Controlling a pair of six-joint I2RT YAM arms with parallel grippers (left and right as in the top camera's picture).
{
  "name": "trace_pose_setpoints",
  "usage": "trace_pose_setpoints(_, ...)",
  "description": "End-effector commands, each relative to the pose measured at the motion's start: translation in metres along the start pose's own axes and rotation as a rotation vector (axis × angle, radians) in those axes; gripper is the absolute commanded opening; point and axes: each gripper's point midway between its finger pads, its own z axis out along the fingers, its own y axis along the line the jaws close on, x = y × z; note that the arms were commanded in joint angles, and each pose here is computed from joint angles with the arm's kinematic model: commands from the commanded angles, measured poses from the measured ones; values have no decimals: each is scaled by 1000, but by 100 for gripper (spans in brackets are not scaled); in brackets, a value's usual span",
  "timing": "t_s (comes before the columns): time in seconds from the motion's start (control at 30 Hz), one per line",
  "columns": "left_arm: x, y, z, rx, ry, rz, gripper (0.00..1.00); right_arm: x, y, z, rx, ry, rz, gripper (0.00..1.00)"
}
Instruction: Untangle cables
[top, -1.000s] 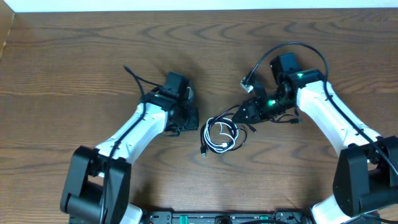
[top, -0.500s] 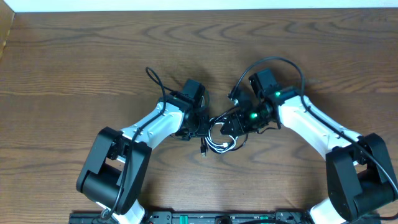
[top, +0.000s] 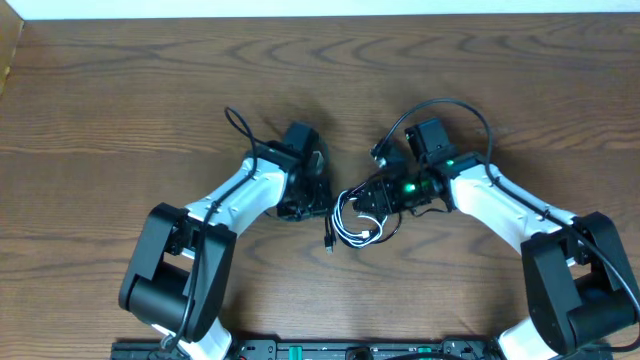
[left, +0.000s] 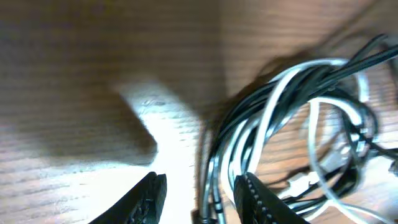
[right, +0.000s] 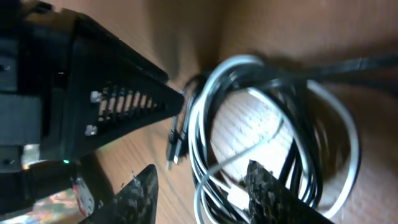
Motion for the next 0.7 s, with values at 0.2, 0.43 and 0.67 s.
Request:
trace_pose_setpoints(0.2, -3, -19, 11, 16, -35, 77, 46, -20, -11, -28, -62, -91, 70, 44)
trace_pose_setpoints(0.43, 5, -6, 37, -125, -20, 110, 46, -11, -20, -32, -44, -65, 111, 44)
trace_pose_setpoints(0.67, 4, -9, 47, -139, -25, 134, 46, -10, -19, -31, -44, -61, 91, 45)
